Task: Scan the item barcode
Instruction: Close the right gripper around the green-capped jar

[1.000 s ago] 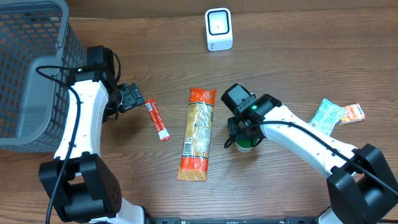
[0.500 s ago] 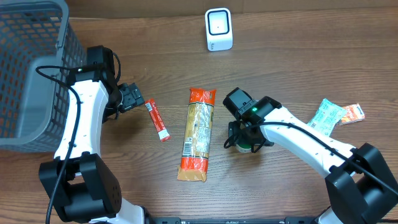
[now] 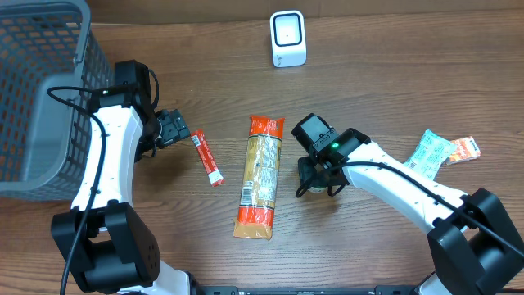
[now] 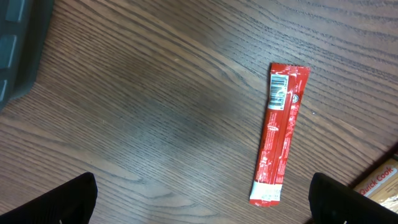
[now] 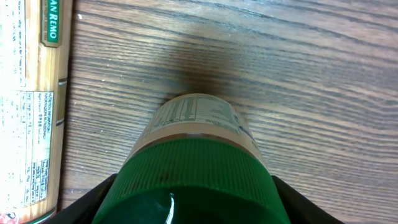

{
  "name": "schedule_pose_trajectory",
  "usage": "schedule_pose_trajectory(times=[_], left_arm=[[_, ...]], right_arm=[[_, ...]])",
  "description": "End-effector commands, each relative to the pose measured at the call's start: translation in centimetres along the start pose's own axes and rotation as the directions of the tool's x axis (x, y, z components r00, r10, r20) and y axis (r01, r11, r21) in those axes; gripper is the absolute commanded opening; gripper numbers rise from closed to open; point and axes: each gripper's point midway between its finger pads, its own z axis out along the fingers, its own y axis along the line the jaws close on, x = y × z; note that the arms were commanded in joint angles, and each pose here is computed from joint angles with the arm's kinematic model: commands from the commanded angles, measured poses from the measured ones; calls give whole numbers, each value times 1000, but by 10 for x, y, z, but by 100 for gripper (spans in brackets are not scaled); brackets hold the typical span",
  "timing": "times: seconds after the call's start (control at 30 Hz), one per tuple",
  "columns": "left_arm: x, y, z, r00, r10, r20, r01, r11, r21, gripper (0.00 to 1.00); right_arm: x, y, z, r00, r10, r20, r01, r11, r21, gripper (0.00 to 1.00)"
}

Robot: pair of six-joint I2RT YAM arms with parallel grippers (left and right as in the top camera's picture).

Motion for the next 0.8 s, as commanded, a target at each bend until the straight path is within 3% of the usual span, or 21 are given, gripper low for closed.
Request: schedule_pose_trajectory(times=[0.0,0.07,0.2,0.3,0.43,0.5,0.6,0.77], left_arm=[[-4,1,-6,1000,4,23,-5,1000,2,100],[-4,1,-6,1000,4,23,-5,1000,2,100],[-4,1,-6,1000,4,23,-5,1000,2,100],[-4,1,-6,1000,4,23,-5,1000,2,100],[-4,1,-6,1000,4,23,-5,1000,2,100],[-4,1,-6,1000,4,23,-5,1000,2,100],[-4,1,-6,1000,4,23,-5,1000,2,100],[-4,1,-6,1000,4,23,-5,1000,2,100]], right_arm=[[0,1,1,1000,-2,5,2,1000,-2,83],[0,1,1,998,60,5,-60,998,-2,88],[6,0,1,985,170,-20,-170,985,3,87],[10,2,1,983,181,-41,-182,983,-7,70],[8,3,1,986,165,-37,-166,986,-15,65],[4,6,1,997,80,-17,-81,996,-31,65],[1,7,1,1000,-18,-3,18,999,-36,66],[3,8,1,1000,-17,-12,17,999,-45,86]])
